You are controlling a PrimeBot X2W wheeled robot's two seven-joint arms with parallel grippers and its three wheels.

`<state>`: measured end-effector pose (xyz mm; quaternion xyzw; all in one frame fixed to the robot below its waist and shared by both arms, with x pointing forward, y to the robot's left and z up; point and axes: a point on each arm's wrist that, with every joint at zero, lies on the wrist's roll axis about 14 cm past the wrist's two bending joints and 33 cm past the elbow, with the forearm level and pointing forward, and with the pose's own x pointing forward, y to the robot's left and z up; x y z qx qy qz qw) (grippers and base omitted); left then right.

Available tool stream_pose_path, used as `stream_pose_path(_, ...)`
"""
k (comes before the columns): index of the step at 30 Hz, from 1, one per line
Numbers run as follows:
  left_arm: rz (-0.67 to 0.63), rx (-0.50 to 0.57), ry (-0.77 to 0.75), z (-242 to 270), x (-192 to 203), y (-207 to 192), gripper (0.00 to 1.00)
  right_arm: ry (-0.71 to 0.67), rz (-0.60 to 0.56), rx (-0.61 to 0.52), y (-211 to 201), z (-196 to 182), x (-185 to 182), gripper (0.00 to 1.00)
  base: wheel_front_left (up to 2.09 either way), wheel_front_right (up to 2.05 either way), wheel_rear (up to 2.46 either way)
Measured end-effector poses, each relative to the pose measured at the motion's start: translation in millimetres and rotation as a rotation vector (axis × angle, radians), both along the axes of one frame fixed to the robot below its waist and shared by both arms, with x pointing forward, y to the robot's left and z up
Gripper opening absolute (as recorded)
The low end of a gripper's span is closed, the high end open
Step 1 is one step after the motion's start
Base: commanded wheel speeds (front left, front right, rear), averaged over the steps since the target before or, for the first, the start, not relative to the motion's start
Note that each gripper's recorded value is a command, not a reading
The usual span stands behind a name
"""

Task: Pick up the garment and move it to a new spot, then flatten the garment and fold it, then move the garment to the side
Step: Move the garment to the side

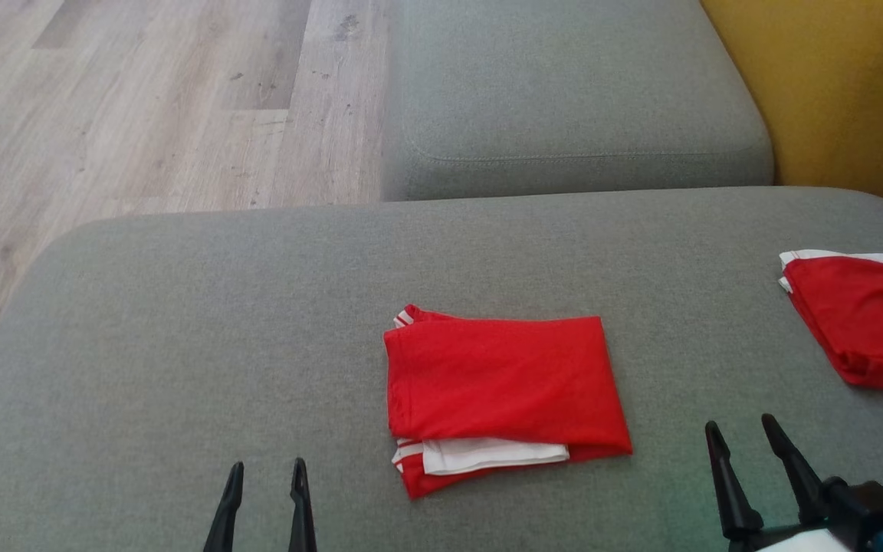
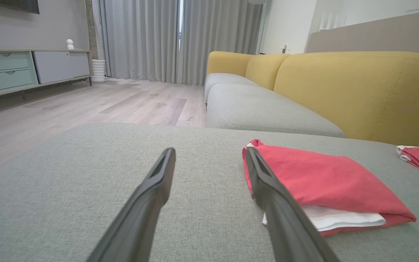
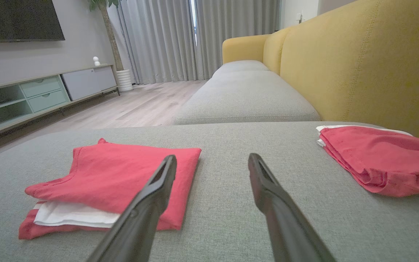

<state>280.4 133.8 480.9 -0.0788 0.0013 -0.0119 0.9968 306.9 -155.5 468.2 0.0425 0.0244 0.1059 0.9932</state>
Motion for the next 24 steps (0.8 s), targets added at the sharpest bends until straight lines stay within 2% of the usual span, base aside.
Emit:
stream_pose_path(18,0.003,0.008,-0.002,0,-1,2,1.00,-0.004,0.001,0.002,1,1,0,1.00,0.00,0.00,0.00)
stream_pose_path(24,0.012,0.008,0.022,-7,0,4,1.00,0.049,0.006,0.000,3,-14,2,1.00,0.00,0.00,0.00)
